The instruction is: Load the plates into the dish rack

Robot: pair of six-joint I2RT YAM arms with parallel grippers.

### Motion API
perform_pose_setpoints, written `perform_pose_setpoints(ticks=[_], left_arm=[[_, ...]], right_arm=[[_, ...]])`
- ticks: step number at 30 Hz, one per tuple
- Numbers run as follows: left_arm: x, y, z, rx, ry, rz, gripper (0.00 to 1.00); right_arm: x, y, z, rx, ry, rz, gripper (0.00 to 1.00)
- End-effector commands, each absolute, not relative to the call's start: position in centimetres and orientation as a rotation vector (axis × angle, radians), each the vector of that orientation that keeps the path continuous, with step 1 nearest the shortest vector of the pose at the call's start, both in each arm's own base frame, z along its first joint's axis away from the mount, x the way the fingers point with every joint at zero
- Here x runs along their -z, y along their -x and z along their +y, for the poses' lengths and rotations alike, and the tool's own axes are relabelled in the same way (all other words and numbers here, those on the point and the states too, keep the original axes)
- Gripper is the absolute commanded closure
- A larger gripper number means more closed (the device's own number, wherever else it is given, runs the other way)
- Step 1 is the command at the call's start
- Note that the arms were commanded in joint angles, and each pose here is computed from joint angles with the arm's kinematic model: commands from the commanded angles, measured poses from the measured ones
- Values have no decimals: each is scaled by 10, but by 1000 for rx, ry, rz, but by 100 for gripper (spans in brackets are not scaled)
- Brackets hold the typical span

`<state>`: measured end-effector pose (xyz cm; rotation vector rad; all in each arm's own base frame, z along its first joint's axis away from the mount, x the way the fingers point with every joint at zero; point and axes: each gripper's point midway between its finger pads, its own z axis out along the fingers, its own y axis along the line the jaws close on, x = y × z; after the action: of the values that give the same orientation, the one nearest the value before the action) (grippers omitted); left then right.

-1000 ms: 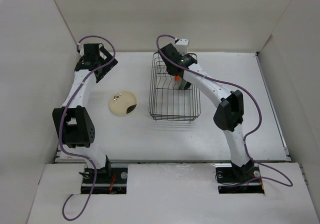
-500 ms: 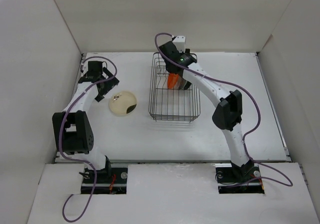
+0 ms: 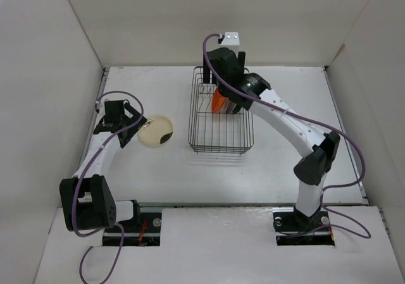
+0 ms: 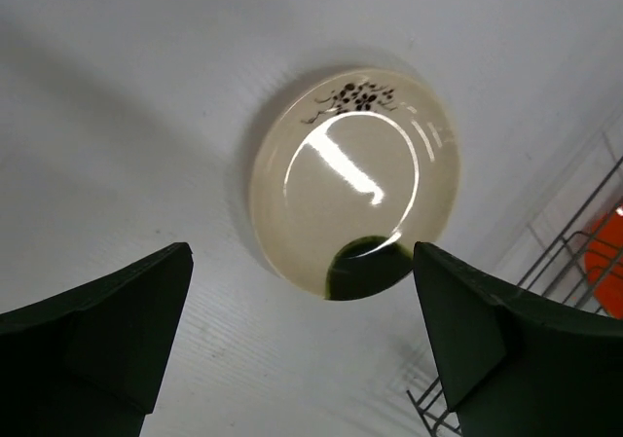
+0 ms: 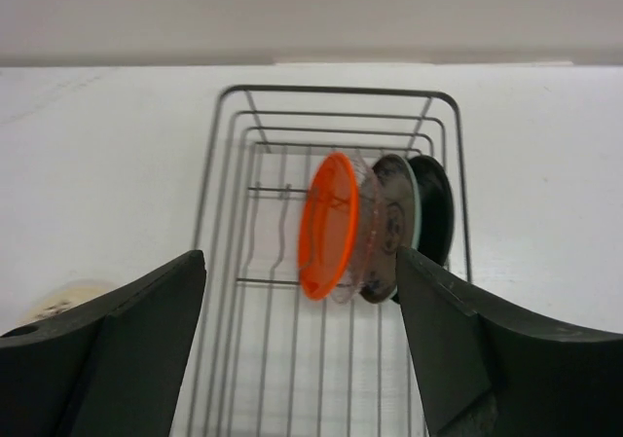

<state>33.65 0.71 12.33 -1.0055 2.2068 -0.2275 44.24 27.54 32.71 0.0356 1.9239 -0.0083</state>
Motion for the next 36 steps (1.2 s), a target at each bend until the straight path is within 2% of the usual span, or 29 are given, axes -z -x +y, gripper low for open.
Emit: perform_pose_setpoints(ticks=[1,7,10,12,14,16,21,24,25,26,29,30,36], left_arm=[[-99,-332,1,266,1049,2216,6],[-59,-320,-9,355,1173,2172,12],[-51,-322,-11,378,1196,2159,17],[-38,-320,-11,366,1225,2184,25],[-30,-324,-11,368,1242,2184,25],[-26,-324,-16,383,1248,2199,36],[-14,-325,-16,367,1264,2226,39],[-9,-326,-17,366,1281,2229,51],[-8,-328,-16,364,1283,2232,69],[-5,-327,-16,360,1287,2240,81],[-1,-325,-15,329,1320,2260,97],[-1,-325,-15,329,1320,2260,100],[-17,-332,-21,385,1277,2228,100]], right_arm=[[-355,-430,298,-137,28,1857,17],[-364,-394,332,-469,175,1800,12],[-380,-380,332,-528,186,1754,12],[-385,-374,332,-540,190,1746,12],[-393,-368,326,-549,184,1729,12],[-400,-362,319,-558,178,1713,12],[-412,-345,308,-607,176,1678,12],[-415,-338,304,-628,171,1667,12],[-421,-335,301,-636,166,1653,12],[-421,-333,299,-636,166,1653,12],[-427,-327,294,-651,167,1638,12],[-429,-325,290,-646,159,1634,12],[-424,-328,289,-674,192,1644,11]])
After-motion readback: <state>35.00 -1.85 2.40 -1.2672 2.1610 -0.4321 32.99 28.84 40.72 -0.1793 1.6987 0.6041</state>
